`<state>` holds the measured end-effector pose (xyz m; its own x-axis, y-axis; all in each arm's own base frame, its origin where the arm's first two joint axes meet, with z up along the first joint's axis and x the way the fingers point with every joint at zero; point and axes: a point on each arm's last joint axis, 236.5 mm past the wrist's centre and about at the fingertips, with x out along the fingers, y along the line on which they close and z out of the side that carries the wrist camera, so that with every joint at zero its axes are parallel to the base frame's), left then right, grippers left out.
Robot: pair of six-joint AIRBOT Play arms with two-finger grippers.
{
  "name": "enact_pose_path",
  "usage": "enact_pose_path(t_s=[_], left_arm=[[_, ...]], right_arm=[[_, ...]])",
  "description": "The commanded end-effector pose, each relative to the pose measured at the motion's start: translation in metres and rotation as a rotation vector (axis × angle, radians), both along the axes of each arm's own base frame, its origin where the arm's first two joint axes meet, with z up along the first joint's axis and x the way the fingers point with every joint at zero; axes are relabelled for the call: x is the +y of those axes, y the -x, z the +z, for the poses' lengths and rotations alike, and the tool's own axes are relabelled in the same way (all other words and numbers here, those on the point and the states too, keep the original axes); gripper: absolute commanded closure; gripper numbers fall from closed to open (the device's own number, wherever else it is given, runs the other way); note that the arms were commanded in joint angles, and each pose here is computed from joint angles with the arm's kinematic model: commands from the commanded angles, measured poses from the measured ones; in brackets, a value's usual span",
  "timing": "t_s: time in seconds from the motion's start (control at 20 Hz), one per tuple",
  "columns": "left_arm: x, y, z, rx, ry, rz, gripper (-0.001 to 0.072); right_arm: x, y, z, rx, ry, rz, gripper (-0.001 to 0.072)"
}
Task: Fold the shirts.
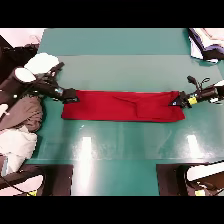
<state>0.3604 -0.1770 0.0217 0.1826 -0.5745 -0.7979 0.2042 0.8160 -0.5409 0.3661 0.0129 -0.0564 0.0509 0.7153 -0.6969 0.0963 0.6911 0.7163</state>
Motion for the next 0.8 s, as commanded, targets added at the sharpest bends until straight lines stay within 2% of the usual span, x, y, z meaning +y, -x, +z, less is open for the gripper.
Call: enact_pose_path(t_s=[0.0,0.15,0.3,0.5,0.75], left_arm=[[-0.051,-0.006,-0.004,-0.022,0.019,-0.074,0.0679],[-0.109,-0.018,-0.013,-0.032,0.026,-0.19,0.0679],[-0.166,-0.038,-0.027,-0.067,0.039,-0.258,0.0679],[-0.214,-0.051,-0.058,-0.048,0.049,-0.279,0.068],[-0.216,-0.071,-0.076,-0.055,0.043,-0.231,0.0679]], right_arm=[[0.01,-0.012,0.045,-0.114,-0.002,-0.009,0.0697],[0.023,-0.031,0.108,-0.211,0.046,-0.041,0.0698],[0.061,-0.04,0.175,-0.333,0.034,0.012,0.0699],[0.122,-0.041,0.231,-0.429,0.014,0.111,0.0699],[0.199,-0.039,0.256,-0.492,-0.023,0.277,0.0699]])
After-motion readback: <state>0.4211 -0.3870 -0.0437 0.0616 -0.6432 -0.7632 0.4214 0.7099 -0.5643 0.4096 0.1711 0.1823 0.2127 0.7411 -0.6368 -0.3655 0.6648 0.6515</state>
